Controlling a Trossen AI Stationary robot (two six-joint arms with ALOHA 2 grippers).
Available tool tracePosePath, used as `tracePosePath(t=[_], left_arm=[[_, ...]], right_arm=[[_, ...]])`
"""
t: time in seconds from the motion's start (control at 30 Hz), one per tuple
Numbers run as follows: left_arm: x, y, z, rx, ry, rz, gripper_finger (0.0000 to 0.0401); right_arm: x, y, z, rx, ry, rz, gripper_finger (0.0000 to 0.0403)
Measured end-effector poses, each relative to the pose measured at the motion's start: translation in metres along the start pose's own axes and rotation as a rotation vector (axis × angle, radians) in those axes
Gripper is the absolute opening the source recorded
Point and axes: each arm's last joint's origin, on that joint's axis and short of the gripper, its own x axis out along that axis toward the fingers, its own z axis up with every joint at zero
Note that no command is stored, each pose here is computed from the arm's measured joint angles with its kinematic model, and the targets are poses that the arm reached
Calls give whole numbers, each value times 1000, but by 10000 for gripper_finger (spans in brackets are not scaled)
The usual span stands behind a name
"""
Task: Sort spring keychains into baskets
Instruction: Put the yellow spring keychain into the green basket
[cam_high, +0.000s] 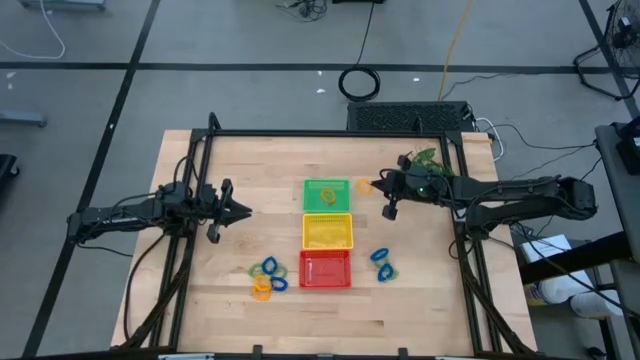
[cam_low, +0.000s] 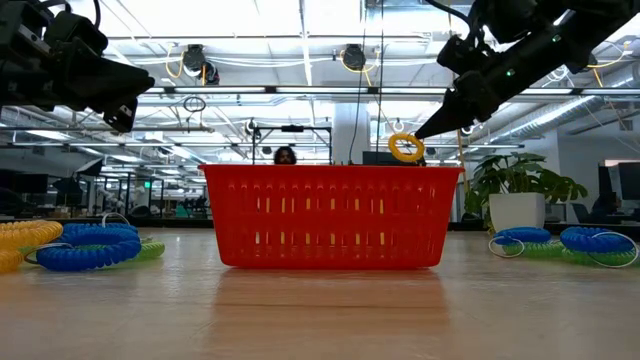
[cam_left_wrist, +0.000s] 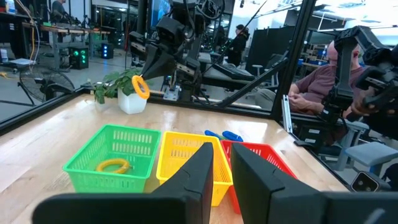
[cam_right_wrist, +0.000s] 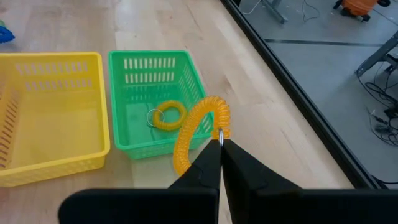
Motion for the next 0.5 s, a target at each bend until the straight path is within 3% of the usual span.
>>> tracePosePath(t=[0.2, 0.5], left_arm=[[0, 0, 0, 0, 0, 0, 61], [0, 0, 0, 0, 0, 0, 60]], right_arm=[[0, 0, 0, 1, -3, 5, 0], [6, 5, 5, 33, -75, 152, 0]])
